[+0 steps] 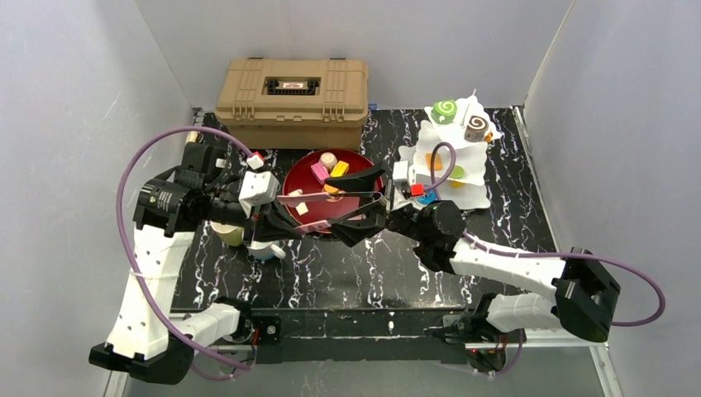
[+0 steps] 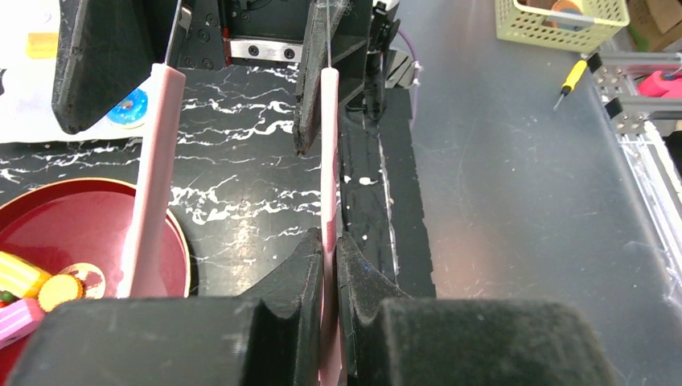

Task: Serve the afternoon tea
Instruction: Pick up the clamp from the tray.

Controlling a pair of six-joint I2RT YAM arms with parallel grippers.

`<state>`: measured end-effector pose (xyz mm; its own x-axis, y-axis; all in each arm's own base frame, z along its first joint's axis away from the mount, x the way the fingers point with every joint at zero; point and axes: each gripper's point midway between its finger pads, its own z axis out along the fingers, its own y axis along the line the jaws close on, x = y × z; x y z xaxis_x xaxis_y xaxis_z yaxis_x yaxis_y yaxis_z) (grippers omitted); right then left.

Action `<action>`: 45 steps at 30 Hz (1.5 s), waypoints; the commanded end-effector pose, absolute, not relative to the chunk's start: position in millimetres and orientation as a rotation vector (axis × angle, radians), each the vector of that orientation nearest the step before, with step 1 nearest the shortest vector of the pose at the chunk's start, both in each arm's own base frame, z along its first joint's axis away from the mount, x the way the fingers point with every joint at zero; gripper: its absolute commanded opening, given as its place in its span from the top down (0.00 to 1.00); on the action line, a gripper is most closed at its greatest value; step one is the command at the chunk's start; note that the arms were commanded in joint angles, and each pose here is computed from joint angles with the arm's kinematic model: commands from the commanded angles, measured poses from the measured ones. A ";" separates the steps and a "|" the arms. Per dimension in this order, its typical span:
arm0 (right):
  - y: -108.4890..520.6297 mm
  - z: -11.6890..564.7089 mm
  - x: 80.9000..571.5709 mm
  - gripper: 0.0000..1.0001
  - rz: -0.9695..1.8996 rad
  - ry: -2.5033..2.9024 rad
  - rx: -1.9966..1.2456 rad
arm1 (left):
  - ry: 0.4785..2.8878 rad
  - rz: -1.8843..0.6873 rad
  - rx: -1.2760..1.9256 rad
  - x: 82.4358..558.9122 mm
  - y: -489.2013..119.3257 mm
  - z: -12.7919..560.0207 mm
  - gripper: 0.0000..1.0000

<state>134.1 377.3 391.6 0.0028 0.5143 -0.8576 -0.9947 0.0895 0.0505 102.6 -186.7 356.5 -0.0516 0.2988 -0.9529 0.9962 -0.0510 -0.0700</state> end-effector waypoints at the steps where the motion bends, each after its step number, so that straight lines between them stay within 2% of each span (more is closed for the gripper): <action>1: 359.4 451.5 104.3 0.02 1.446 0.616 -0.704 | 1.428 -1.208 1.420 94.9 -189.7 369.7 1.00; 8: 366.7 422.9 89.7 0.02 1.414 0.724 -0.926 | 1.422 -1.213 1.410 94.5 -190.4 378.3 1.00; 16: 361.1 417.4 73.1 0.02 1.428 0.712 -1.033 | 1.414 -1.255 1.384 90.3 -192.2 388.7 1.00; 27: 362.2 430.2 124.2 0.02 1.369 0.775 -0.684 | 1.413 -1.260 1.381 85.1 -191.2 387.7 1.00; 33: 365.5 446.6 89.1 0.02 1.532 0.624 -0.791 | 1.417 -1.265 1.379 85.9 -191.5 387.2 1.00; 39: 359.3 448.5 99.7 0.02 1.511 0.624 -0.697 | 1.419 -1.279 1.374 84.6 -191.8 387.3 1.00; 43: 363.0 440.9 133.9 0.02 1.377 0.741 -0.595 | 1.416 -1.284 1.371 84.0 -191.9 389.0 1.00; 45: 360.1 445.3 124.6 0.02 1.394 0.687 -0.620 | 1.417 -1.279 1.372 83.9 -191.7 389.1 1.00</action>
<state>119.8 373.4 423.2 -0.0245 0.5937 -0.8043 -0.9992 0.0121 0.0394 94.6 -190.8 378.6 -0.1228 0.2508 -0.9602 0.9887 -0.0525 -0.1401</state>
